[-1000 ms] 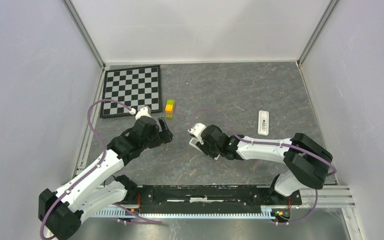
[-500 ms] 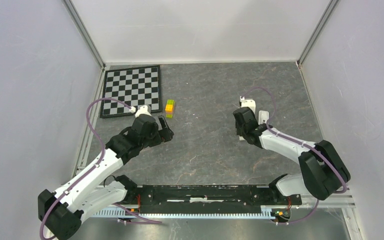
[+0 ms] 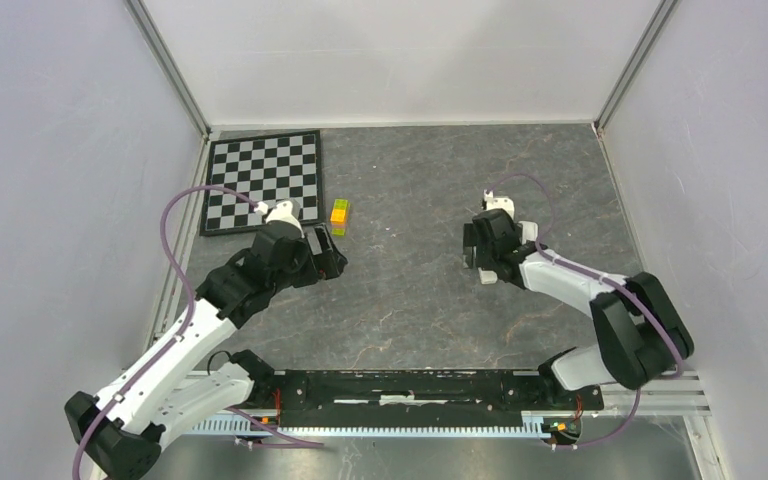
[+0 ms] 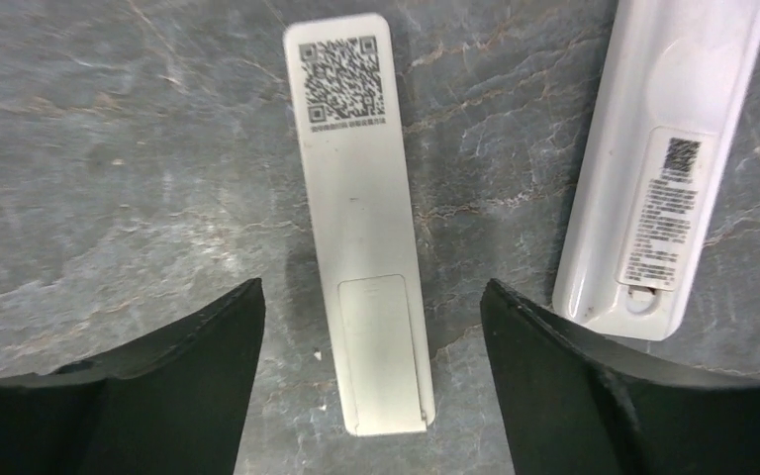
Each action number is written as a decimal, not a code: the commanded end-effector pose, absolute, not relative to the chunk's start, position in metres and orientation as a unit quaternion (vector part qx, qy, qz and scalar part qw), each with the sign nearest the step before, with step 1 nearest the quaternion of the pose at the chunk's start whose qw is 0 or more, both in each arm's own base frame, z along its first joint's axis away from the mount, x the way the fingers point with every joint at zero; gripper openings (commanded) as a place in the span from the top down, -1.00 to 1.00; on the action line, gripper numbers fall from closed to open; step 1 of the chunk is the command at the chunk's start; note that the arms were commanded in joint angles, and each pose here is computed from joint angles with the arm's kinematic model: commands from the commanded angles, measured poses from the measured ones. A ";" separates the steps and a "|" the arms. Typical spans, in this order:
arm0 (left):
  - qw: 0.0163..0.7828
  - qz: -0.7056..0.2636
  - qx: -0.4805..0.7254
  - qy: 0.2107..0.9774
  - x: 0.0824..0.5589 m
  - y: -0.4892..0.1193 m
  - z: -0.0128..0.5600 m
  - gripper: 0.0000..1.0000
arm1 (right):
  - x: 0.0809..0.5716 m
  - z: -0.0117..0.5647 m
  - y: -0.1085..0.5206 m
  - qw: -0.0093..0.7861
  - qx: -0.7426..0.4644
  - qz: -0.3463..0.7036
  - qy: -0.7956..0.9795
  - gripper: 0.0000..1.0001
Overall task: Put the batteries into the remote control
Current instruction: Move the remote control to the center of the board, then reset both arms
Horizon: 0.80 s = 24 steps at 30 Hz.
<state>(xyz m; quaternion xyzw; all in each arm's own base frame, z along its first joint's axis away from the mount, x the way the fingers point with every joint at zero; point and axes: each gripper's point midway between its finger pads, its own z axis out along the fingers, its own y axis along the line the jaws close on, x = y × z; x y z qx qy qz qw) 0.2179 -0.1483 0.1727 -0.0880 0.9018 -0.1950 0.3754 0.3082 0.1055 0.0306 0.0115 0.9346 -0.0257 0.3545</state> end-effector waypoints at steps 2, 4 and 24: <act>0.414 -0.187 -0.065 0.889 0.215 -0.136 0.216 -0.99 | 0.318 0.098 0.111 0.438 0.013 0.020 0.899 -0.76; 0.428 -0.185 -0.057 0.883 0.211 -0.129 0.232 -0.99 | 0.310 0.118 0.108 0.457 0.015 0.031 0.889 -0.82; 0.560 -0.195 -0.101 0.799 0.100 -0.017 0.352 -0.99 | 0.121 0.361 -0.060 0.692 0.190 0.001 0.696 -0.96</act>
